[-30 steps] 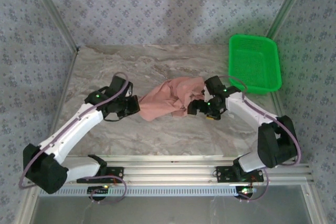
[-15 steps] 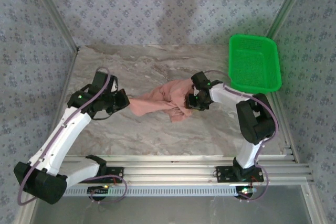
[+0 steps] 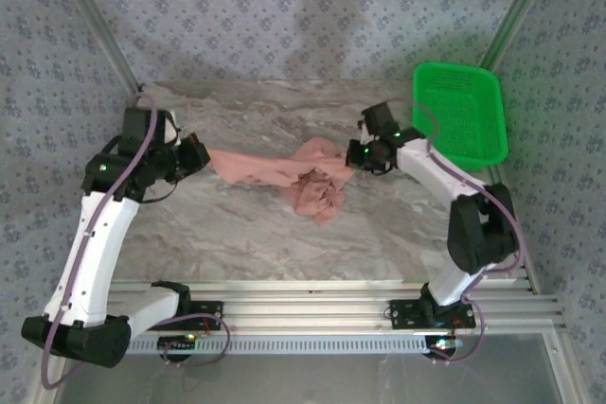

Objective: Fold and stack the t-shirts

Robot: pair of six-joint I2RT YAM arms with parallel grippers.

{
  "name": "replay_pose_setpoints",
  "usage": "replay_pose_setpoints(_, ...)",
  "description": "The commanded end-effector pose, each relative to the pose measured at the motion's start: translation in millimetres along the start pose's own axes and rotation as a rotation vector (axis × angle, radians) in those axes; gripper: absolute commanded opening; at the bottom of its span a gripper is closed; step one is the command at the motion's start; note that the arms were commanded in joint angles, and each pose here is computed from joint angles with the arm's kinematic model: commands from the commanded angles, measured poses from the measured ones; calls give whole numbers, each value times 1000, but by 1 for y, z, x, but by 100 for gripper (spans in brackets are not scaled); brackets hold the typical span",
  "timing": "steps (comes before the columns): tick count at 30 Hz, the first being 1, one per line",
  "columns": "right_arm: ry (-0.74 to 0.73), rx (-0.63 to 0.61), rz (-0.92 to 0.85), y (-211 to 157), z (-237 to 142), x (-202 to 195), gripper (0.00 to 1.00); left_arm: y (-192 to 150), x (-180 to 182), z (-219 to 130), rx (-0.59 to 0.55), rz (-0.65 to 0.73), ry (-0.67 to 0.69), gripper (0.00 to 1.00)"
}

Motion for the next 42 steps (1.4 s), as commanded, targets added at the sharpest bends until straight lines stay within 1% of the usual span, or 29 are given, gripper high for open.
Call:
replay_pose_setpoints(1, -11, -109, -21, 22, -56, -5, 0, 10, -5, -22, -38, 52, -14, 0)
replay_pose_setpoints(5, 8, -225, 15, 43, -104, -16, 0, 22, -10, -33, -81, 54, -33, 0)
replay_pose_setpoints(8, 33, -285, 27, 58, -133, -22, 0, 29, -15, -37, -102, 58, -53, 0)
replay_pose_setpoints(15, 79, -402, 29, 93, -183, -25, 0, 53, -27, -49, -176, 71, -106, 0)
replay_pose_setpoints(18, 114, -466, 50, 114, -204, -29, 0, 72, -40, -62, -233, 97, -139, 0)
replay_pose_setpoints(23, 204, -633, 46, 147, -253, -23, 0, 108, -75, -102, -394, 179, -221, 0)
replay_pose_setpoints(27, 252, -732, 55, 158, -289, -22, 0, 122, -95, -127, -490, 220, -300, 0)
replay_pose_setpoints(31, 283, -799, 52, 151, -319, -23, 0, 120, -104, -147, -552, 245, -370, 0)
replay_pose_setpoints(35, 307, -876, 91, 140, -354, -31, 0, 110, -112, -164, -543, 264, -483, 0)
replay_pose_setpoints(38, 358, -929, 112, 134, -380, -34, 0, 94, -116, -176, -520, 290, -553, 0)
replay_pose_setpoints(42, 390, -1008, 74, 124, -415, -23, 0, 66, -119, -194, -518, 365, -629, 0)
Point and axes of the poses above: each hand's point on the last joint's axis, 136 mm out from that joint toward the fingers, its own z axis out along the fingers, its own x axis along the line the jaws close on, y = z × x, the point moved 10 cm from there along -z, back along the fingers, and after that the axes turned 9 degrees about -z, right-handed, at the moved point
